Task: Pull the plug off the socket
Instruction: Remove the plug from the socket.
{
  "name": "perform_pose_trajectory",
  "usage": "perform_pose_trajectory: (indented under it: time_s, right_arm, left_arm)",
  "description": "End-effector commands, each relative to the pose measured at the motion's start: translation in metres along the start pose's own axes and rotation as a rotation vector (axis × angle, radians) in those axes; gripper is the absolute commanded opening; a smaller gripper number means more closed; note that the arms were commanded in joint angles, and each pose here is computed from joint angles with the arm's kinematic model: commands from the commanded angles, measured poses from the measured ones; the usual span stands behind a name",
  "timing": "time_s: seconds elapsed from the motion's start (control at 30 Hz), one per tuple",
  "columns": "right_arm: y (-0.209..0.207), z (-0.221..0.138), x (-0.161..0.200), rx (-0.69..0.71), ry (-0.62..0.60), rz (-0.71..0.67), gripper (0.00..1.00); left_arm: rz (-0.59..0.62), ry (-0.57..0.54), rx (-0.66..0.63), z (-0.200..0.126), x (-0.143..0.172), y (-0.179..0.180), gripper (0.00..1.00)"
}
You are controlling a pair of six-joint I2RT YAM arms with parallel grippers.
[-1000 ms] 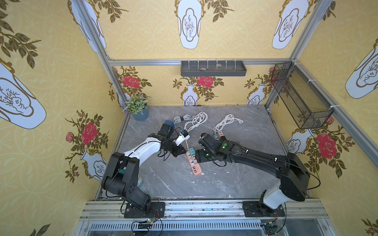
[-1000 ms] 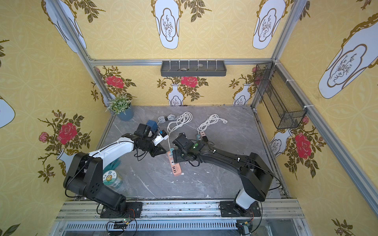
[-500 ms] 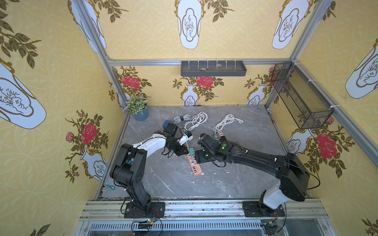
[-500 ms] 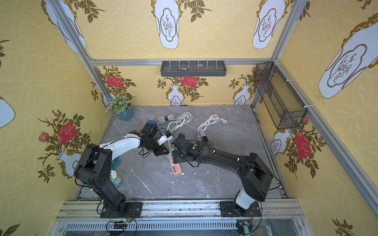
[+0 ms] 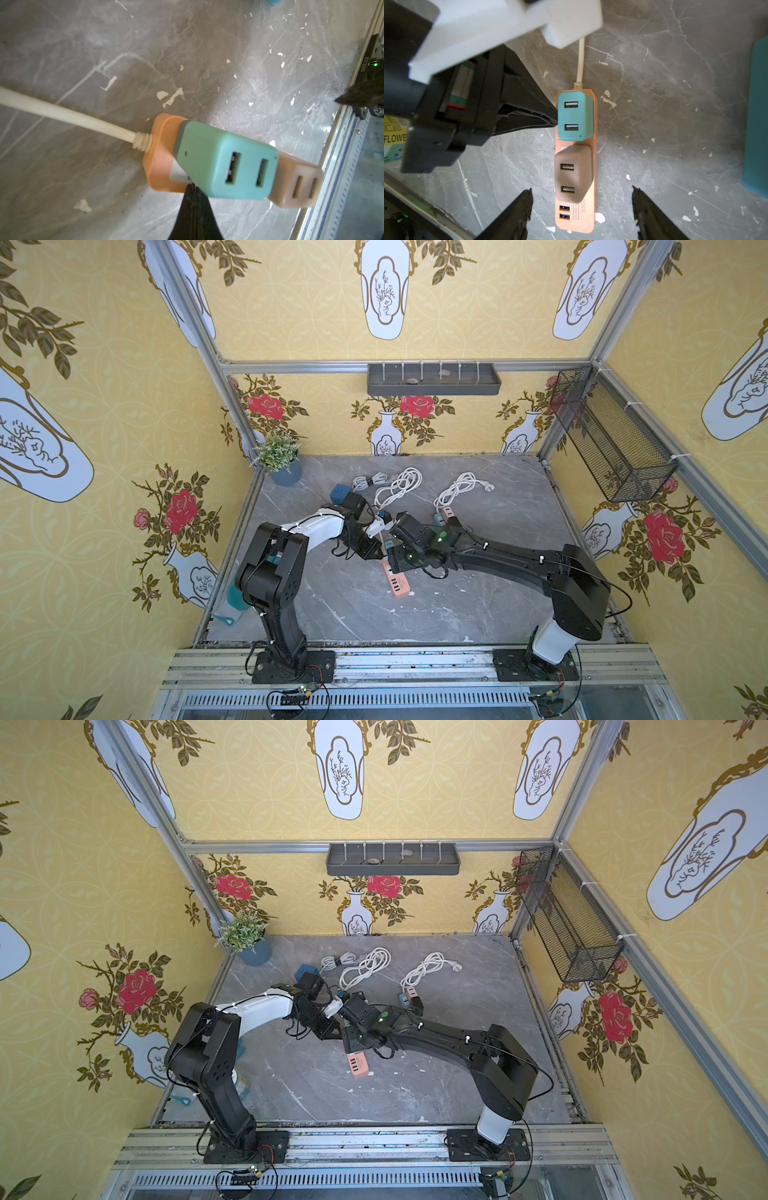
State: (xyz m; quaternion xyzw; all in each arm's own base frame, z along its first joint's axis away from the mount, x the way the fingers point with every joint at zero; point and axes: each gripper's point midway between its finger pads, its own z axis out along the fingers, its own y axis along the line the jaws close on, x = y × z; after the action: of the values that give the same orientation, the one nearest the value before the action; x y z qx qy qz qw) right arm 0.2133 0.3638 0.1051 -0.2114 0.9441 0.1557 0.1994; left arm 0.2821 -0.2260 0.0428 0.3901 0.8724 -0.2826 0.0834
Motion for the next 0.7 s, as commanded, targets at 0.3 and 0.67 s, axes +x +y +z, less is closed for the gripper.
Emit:
perform_pose_trajectory:
  time_s: [0.3, 0.67]
  right_arm:
    - [-0.001, 0.015, 0.004, 0.034, 0.032, -0.017, 0.73]
    - [0.001, 0.014, 0.005, 0.011, 0.023, -0.006, 0.71]
  left_arm:
    - [-0.026, 0.015, -0.017, 0.000, 0.003, 0.003, 0.00]
    - [0.013, -0.032, -0.011, -0.009, -0.013, -0.002, 0.00]
